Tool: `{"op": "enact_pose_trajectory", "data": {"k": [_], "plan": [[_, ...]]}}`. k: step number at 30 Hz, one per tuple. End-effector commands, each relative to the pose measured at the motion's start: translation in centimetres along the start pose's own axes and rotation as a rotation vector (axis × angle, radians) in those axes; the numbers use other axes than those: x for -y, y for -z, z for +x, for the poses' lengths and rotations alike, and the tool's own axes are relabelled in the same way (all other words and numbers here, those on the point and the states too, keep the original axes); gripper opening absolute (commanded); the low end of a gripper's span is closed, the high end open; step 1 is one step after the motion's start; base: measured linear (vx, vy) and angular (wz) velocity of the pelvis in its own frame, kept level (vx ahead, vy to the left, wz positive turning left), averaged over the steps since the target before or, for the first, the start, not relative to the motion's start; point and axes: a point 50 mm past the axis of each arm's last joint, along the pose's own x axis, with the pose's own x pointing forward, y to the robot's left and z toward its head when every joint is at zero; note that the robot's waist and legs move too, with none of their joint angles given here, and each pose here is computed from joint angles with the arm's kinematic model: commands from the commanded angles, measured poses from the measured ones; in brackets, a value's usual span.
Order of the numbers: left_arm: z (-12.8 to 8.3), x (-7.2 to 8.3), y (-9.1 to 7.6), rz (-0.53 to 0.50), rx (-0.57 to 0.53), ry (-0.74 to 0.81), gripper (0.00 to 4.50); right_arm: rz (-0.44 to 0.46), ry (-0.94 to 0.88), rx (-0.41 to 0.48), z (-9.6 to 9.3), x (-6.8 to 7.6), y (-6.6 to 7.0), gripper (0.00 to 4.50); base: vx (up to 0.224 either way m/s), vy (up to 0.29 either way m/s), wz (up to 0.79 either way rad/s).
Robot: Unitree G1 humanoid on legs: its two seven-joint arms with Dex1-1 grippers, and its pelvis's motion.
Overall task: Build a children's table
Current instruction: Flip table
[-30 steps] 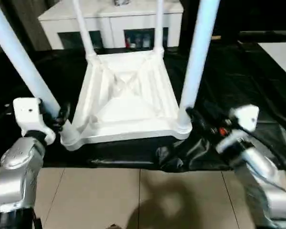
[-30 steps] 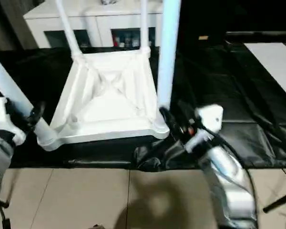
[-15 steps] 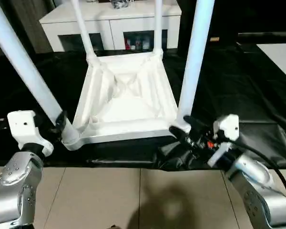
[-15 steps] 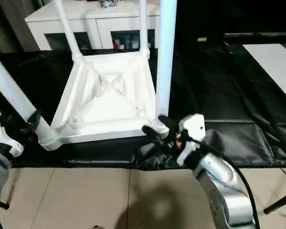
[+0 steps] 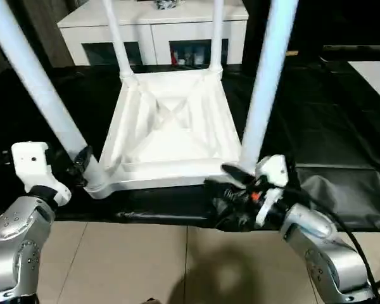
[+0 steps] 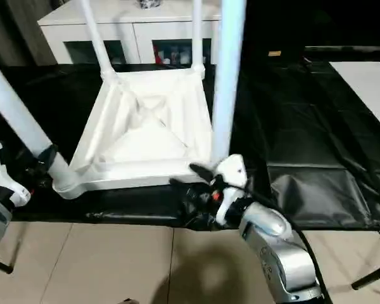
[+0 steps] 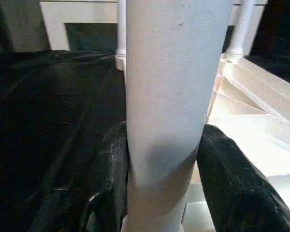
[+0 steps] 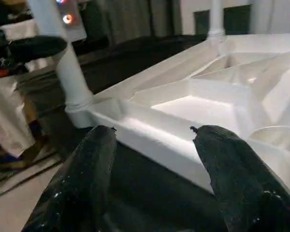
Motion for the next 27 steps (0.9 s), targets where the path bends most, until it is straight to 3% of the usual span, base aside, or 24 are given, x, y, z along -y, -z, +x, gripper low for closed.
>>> {"op": "enact_pose_trajectory", "data": {"k": [1, 3, 9, 14, 20, 26, 27], "plan": [[0.3, 0.6, 0.0, -0.018, -0.023, 0.031, 1.9, -0.02, 0.008, 0.007, 0.1, 0.0, -0.5, 2.92, 0.0, 0.0, 0.0], [0.4, 0.8, -0.1, -0.04, -0.022, 0.025, 1.9, -0.013, 0.042, 0.003, 0.2, 0.4, -0.4, 2.92, 0.0, 0.0, 0.0], [1.4, 2.9, -0.8, -0.352, 0.091, 0.022, 1.89, 0.051, 0.235, -0.051, 0.7, 1.9, 0.9, 2.92, 0.0, 0.0, 0.0], [1.6, 4.8, -0.1, -0.487, 0.141, 0.093, 1.89, 0.094, 0.288, -0.065, 1.1, 2.1, 1.3, 2.92, 0.0, 0.0, 0.0], [1.7, 6.0, 0.3, -0.53, 0.137, 0.132, 1.89, 0.168, 0.318, -0.031, 1.8, 2.1, 1.1, 2.92, 0.0, 0.0, 0.0], [1.8, 6.3, 0.3, -0.54, 0.135, 0.146, 1.89, 0.261, 0.325, 0.021, 2.7, 2.2, 0.8, 3.41, 0.0, 0.0, 0.0], [1.9, 6.3, 0.3, -0.534, 0.133, 0.152, 1.89, 0.354, 0.351, 0.066, 3.5, 2.6, 0.6, 3.58, 0.0, 0.0, 0.0]]}}
